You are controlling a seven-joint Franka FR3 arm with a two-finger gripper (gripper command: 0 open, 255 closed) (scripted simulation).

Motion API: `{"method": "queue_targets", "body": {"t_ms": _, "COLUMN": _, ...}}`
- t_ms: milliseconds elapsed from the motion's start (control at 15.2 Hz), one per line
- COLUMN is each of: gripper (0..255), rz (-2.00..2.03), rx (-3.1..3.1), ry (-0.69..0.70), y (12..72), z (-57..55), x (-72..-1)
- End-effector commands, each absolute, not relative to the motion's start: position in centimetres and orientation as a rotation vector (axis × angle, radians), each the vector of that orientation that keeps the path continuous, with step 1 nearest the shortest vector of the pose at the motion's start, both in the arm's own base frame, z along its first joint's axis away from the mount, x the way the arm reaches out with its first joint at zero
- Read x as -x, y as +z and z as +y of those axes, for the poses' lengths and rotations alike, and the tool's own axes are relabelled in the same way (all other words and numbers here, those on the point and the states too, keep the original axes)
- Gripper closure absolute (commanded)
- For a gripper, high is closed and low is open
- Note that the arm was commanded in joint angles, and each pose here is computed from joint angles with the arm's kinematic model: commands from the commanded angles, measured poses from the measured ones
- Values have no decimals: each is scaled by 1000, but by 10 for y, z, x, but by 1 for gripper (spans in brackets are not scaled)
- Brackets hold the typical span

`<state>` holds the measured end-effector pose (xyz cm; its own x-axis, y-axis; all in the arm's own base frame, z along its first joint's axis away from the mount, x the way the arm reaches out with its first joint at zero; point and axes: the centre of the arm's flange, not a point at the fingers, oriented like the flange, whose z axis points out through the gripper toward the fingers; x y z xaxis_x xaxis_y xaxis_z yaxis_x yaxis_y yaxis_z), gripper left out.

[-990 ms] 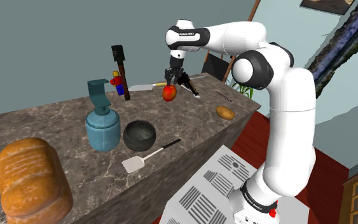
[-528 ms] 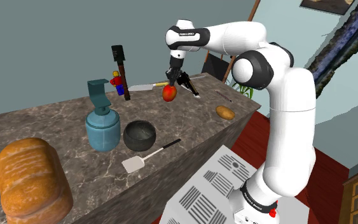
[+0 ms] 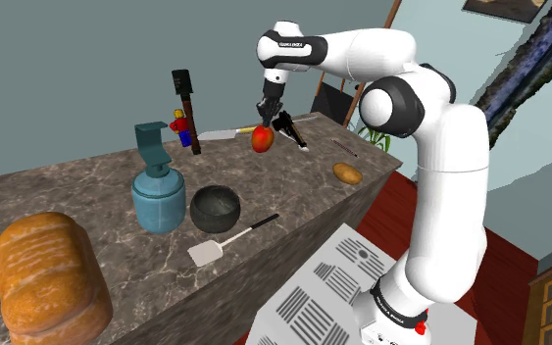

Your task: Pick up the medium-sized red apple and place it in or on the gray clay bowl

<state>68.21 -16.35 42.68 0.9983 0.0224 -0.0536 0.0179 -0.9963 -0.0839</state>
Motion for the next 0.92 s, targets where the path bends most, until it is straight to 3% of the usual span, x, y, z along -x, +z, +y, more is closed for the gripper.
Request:
{"method": "queue_targets", "body": {"t_ms": 0, "gripper": 255, "rz": -31, "rx": 3057, "ry": 84, "y": 438, "z": -164, "x": -683}}
{"method": "queue_targets", "body": {"t_ms": 858, "gripper": 255, "rz": -31, "rx": 3057, "ry": 84, "y": 507, "z": -164, "x": -683}}
